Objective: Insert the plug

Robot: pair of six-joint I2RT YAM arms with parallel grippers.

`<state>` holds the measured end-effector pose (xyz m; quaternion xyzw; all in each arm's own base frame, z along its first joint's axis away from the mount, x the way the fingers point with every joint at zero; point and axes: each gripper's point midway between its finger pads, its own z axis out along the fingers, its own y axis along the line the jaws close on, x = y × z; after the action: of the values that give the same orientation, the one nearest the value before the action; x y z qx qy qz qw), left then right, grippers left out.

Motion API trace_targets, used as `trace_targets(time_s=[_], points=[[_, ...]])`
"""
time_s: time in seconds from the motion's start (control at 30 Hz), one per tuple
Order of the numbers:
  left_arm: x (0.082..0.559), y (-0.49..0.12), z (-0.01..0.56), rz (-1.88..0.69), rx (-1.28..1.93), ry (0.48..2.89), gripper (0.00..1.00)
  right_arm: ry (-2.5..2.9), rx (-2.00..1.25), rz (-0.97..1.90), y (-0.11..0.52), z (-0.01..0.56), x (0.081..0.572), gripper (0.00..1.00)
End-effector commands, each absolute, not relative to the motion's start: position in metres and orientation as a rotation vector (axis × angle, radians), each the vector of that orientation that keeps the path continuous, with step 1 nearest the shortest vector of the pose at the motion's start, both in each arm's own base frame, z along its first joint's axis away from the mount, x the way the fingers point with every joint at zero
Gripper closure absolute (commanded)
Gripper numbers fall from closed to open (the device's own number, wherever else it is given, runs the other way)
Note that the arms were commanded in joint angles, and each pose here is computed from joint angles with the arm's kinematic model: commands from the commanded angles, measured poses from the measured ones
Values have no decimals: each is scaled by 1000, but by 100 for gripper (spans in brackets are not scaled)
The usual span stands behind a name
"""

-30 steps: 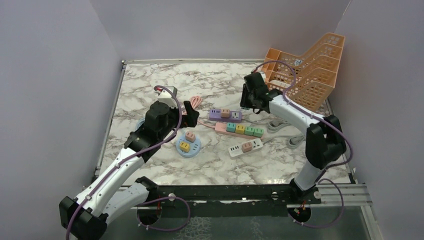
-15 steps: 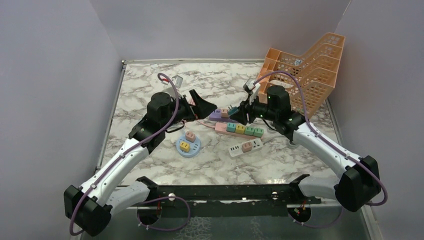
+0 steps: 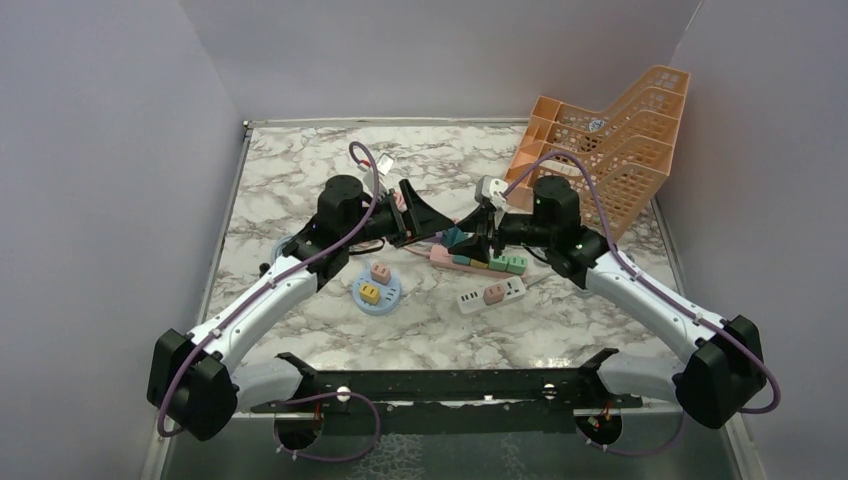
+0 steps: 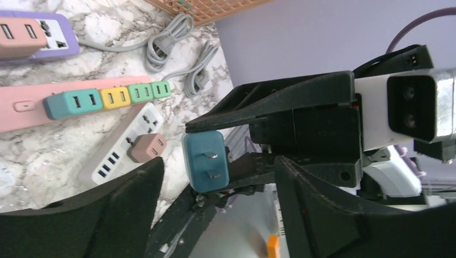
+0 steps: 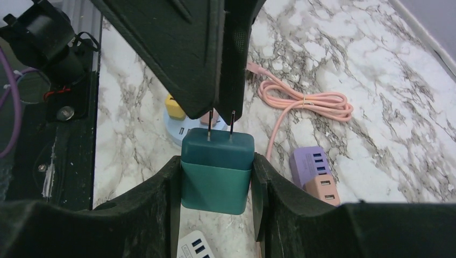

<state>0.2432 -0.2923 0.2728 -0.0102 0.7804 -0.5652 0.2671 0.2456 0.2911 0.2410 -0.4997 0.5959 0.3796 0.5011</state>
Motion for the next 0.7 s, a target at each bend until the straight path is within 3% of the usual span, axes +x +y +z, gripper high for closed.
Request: trace_targets(time_s=[0.0,0.27,0.4,0.5,0.67], points=[[239,-300,292,-1606,14,2067,29,1299,-1262,924,302,266,243,76],[235,-309,272,-1622,19,2172,53,1317,-1267,945,310,265,248,76],[235,-310,270,-1608,54,2176,74,1347,-1246,948,312,263,252,74],[239,-307,277,-1553,102,2127,84,1406,-1178,953,309,266,256,63],[242,-297,305,-1478,211,1924,90,1476,-1014,1059,303,292,243,37]])
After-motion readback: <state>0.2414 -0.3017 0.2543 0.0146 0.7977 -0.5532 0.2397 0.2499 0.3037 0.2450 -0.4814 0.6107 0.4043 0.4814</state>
